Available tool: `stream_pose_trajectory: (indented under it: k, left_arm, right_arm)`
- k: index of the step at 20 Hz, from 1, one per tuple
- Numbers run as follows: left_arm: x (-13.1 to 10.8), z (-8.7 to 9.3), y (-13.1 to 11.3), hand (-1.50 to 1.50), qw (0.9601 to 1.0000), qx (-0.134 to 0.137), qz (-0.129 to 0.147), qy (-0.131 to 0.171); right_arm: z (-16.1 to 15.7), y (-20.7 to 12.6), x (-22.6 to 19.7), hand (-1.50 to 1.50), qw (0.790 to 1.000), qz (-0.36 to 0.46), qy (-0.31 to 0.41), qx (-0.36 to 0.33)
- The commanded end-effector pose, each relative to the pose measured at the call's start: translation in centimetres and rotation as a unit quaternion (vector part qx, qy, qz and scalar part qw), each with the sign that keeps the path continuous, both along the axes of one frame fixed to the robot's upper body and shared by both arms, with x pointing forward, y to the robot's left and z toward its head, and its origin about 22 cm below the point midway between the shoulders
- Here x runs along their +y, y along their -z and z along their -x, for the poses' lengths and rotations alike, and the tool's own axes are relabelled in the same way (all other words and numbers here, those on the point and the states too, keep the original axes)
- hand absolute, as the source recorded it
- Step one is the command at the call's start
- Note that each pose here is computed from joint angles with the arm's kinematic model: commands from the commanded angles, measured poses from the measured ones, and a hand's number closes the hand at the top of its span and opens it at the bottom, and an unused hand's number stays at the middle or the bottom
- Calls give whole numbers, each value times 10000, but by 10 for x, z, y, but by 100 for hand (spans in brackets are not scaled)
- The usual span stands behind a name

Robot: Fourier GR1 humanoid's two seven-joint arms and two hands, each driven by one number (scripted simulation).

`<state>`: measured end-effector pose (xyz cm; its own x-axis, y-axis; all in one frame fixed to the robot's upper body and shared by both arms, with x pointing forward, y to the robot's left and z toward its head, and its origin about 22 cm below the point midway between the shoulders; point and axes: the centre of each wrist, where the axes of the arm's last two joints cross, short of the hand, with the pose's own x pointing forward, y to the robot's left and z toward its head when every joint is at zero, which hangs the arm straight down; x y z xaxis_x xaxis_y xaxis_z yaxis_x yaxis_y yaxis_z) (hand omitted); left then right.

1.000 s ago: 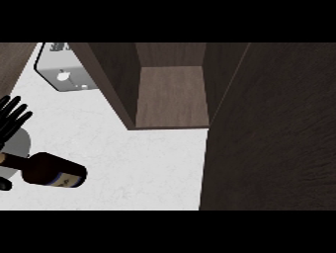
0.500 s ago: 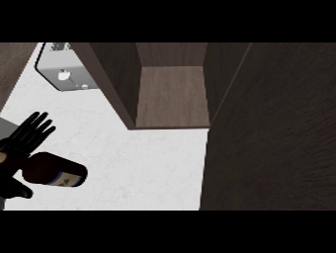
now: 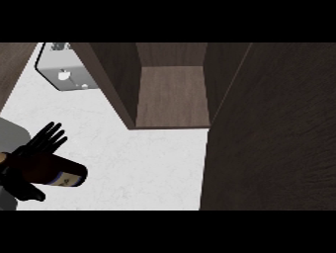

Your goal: Pick up the wine, place it into the cabinet and close the cabinet

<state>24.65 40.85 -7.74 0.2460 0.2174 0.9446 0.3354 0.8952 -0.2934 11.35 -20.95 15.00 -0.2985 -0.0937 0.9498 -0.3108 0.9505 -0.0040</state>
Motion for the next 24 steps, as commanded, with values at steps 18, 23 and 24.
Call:
stream_pose_trajectory:
  k: [18,23,24]
  left_arm:
    - [-45,-2,49,150,9929,59,1127,363]
    - [-39,0,49,150,9864,330,1429,741]
    - [-55,-16,46,150,9874,214,1383,735]
  right_arm:
    - [18,-14,0,-150,9995,-250,-164,-72]
    - [14,-7,-1,-150,9994,-315,-160,14]
    - [3,3,-4,-150,9996,-264,-109,-49]
